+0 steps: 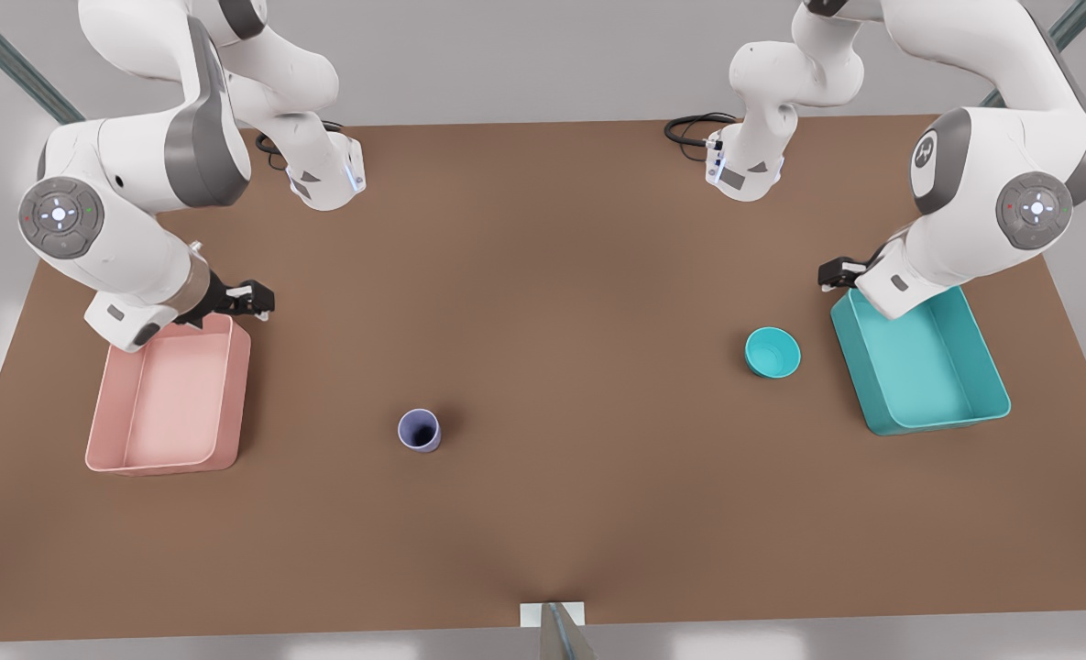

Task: Put the bowls and cups in different boxes

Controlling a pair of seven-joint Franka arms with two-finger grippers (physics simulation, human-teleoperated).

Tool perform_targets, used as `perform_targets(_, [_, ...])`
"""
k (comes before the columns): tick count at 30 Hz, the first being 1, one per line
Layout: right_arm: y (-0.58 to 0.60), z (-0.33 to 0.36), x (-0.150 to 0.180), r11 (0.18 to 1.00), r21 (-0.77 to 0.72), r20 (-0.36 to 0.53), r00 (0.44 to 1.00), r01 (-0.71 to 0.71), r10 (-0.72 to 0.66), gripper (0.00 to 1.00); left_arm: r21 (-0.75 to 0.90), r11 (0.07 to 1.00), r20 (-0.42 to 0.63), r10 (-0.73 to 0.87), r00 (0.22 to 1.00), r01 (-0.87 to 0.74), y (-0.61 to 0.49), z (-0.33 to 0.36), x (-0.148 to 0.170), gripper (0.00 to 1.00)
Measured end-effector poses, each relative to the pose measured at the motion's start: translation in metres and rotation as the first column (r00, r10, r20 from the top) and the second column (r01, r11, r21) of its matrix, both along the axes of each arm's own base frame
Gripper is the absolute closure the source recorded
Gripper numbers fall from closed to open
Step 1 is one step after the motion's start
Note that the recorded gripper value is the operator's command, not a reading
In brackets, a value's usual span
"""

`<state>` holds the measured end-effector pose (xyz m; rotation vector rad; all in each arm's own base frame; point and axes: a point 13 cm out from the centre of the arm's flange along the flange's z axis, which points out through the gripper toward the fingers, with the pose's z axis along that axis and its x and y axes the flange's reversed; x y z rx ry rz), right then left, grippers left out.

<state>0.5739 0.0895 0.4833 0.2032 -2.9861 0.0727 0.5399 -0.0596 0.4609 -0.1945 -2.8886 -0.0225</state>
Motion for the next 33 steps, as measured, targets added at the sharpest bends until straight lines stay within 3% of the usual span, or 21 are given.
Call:
perform_targets(3, [0.013,-0.020,0.008,1.000,0.005,-0.023,1.000,-0.018,0.018,0.00,0.019,0.999,-0.047,-0.028,0.998,0.029,-0.012,-0.027,-0.003,0.00])
perform_targets(5, [0.059,-0.059,0.016,0.996,0.006,-0.059,0.994,-0.093,0.093,0.00,0.066,0.983,-0.170,-0.155,0.973,0.169,-0.071,-0.123,-0.026,0.00])
perform_targets(7, [0.095,-0.128,0.029,0.990,0.014,-0.115,0.984,-0.139,0.140,0.00,0.105,0.967,-0.219,-0.206,0.954,0.233,-0.082,-0.221,-0.037,0.00])
perform_targets(13, [0.134,-0.235,0.089,0.994,0.063,-0.053,0.994,-0.093,0.097,0.00,0.140,0.958,-0.112,-0.236,0.965,0.251,-0.055,-0.349,-0.025,0.00])
perform_targets(18, [0.166,-0.266,0.116,0.994,0.085,0.019,0.998,-0.068,0.066,0.00,0.137,0.964,-0.023,-0.226,0.974,0.227,-0.043,-0.369,-0.012,0.00])
perform_targets(33, [0.155,-0.349,0.089,0.998,0.051,-0.058,0.998,0.032,-0.029,0.00,0.166,0.976,0.004,-0.141,0.990,0.138,-0.034,-0.379,-0.040,0.00])
